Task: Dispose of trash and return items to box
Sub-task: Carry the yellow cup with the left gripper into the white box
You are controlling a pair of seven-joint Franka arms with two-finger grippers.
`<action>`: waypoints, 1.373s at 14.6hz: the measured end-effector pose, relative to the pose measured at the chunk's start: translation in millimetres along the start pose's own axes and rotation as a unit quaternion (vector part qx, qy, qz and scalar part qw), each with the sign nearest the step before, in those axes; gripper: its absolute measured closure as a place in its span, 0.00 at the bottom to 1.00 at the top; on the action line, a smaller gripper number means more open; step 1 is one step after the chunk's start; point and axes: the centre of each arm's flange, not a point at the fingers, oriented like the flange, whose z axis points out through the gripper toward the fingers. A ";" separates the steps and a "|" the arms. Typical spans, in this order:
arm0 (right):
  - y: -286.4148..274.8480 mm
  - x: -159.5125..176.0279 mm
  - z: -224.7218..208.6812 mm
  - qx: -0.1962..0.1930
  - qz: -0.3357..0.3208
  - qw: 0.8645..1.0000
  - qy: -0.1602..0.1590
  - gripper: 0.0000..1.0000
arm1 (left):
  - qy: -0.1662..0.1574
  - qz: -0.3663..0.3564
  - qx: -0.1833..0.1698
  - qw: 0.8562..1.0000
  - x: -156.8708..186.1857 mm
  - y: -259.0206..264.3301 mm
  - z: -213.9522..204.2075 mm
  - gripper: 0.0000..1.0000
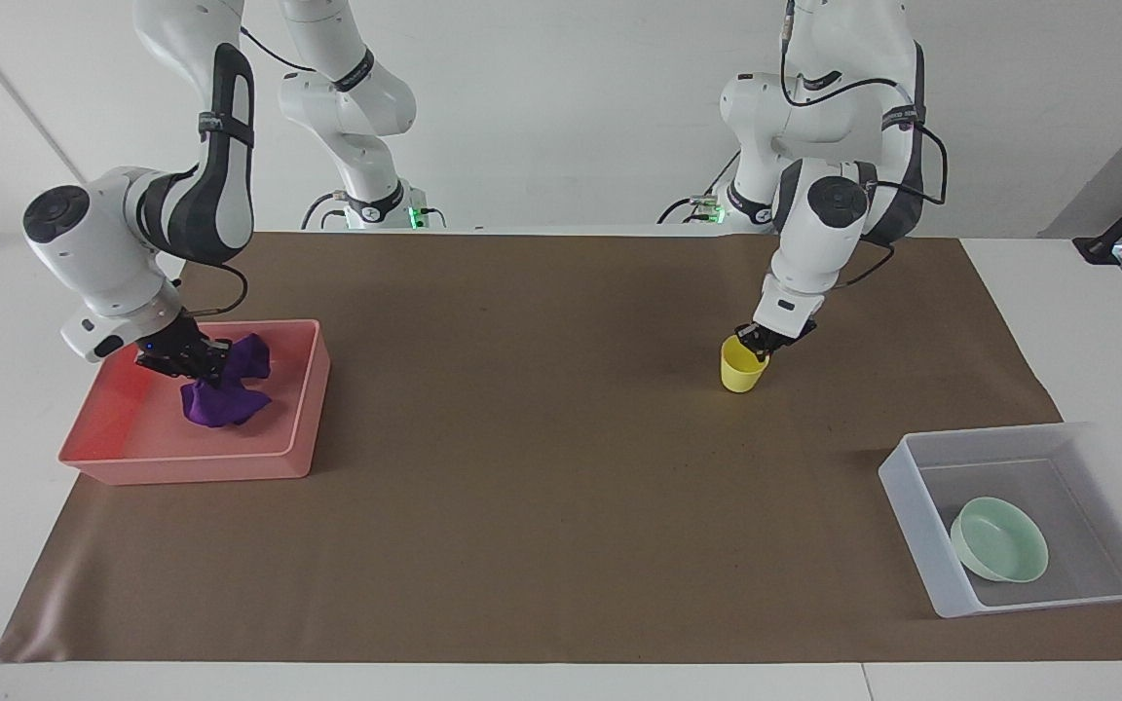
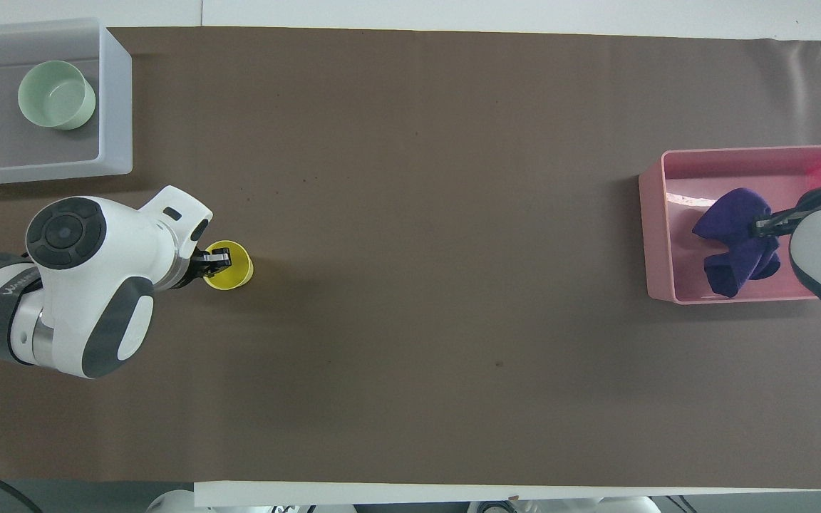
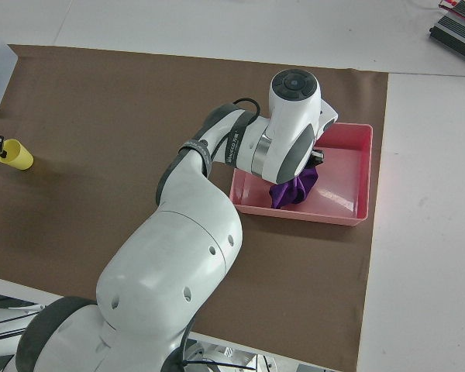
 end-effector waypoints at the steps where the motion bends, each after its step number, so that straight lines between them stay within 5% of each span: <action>1: -1.2 0.7 -0.6 0.000 -0.001 1.000 0.001 0.72 | -0.001 -0.005 -0.004 1.000 4.6 0.9 -6.1 0.95; 8: -7.9 12.2 -18.5 -0.004 -0.010 1.000 0.012 0.04 | -0.017 -0.107 -0.009 0.994 122.1 -59.2 -172.2 0.96; 11: -26.0 23.3 -40.0 0.001 -0.028 1.000 0.001 0.01 | 0.014 -0.152 -0.020 0.988 185.0 -111.4 -195.1 0.96; 13: -40.6 28.8 -56.7 0.006 -0.038 0.999 -0.014 0.00 | 0.063 -0.185 -0.046 0.980 226.0 -163.7 -186.0 0.96; 16: -64.0 34.4 -84.7 0.011 -0.033 0.999 -0.033 0.00 | 0.090 -0.208 -0.055 0.972 266.1 -226.4 -127.4 0.96; 20: -115.9 32.2 -122.7 0.013 -0.031 0.998 -0.051 0.00 | 0.088 -0.210 -0.052 0.972 290.8 -230.3 -49.1 0.96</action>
